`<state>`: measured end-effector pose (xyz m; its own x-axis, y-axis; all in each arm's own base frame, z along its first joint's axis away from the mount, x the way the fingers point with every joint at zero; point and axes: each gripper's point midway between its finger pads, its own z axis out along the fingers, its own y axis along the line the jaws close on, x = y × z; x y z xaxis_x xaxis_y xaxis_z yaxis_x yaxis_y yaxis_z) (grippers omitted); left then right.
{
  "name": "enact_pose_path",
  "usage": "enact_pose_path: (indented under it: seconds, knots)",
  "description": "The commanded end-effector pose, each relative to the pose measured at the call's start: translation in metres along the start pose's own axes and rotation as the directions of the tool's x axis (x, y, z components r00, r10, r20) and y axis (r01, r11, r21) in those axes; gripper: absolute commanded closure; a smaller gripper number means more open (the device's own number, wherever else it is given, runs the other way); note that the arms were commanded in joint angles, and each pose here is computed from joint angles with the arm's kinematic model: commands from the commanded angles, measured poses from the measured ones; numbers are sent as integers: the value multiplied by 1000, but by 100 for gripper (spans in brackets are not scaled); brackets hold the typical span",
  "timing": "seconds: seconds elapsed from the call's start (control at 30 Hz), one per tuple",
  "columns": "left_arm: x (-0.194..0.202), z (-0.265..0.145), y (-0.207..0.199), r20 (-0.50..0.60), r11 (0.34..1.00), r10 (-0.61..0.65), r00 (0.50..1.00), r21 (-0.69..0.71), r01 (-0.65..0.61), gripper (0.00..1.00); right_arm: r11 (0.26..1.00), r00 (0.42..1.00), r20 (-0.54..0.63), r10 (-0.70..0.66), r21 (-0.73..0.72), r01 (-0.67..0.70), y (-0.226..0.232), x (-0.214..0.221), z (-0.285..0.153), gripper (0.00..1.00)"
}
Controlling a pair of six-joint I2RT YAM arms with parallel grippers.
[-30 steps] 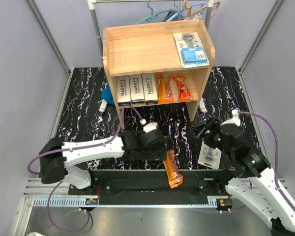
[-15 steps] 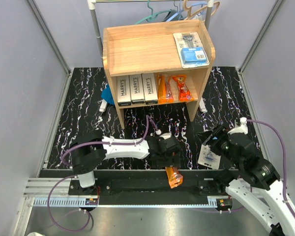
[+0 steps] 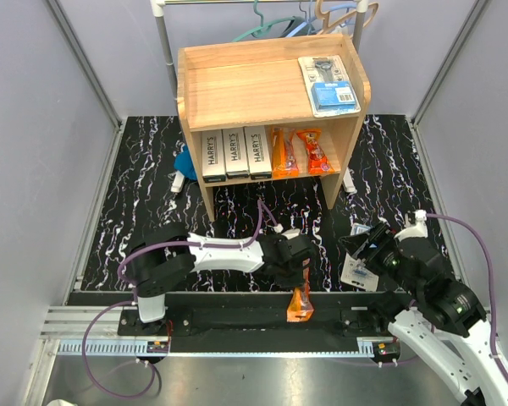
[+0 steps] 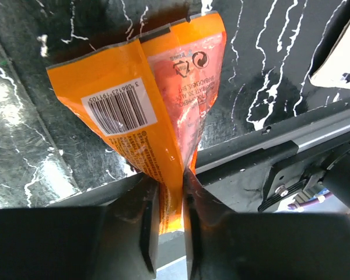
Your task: Place and organize the shaving razors onto the shelf
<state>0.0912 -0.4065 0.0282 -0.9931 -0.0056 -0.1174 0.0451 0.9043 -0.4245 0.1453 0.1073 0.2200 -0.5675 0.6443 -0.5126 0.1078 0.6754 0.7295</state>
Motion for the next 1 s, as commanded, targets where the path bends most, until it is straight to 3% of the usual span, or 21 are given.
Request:
enact_pose_path:
  seconds: [0.0, 0.23, 0.4, 0.5, 0.7, 0.83, 0.97]
  knots:
    - [-3, -3, -3, 13, 1000, 5, 1000, 27, -6, 84, 1000, 1000, -4, 9, -24, -9, 3, 1, -3, 28]
    - [-11, -22, -10, 30, 996, -34, 999, 79, 31, 86, 999, 999, -18, 29, -26, -30, 6, 3, -2, 29]
    - [-33, -56, -11, 80, 972, -147, 986, 198, 128, 86, 998, 998, -53, 32, -56, -35, 18, 6, 4, 29]
    - [-43, -72, 10, 105, 949, -231, 967, 245, 200, 87, 996, 995, -91, 36, -77, -43, 25, 13, 11, 29]
    - [-62, -118, 31, 151, 862, -416, 897, 379, 336, 90, 992, 987, -155, 35, -117, -54, 37, 24, 24, 29]
    - [-76, -147, 41, 189, 773, -548, 815, 488, 406, 91, 994, 985, -173, 22, -102, -41, 38, 26, 30, 30]
    - [-82, -159, 46, 145, 662, -661, 736, 574, 482, 92, 991, 983, -180, 20, -130, -44, 47, 26, 35, 30]
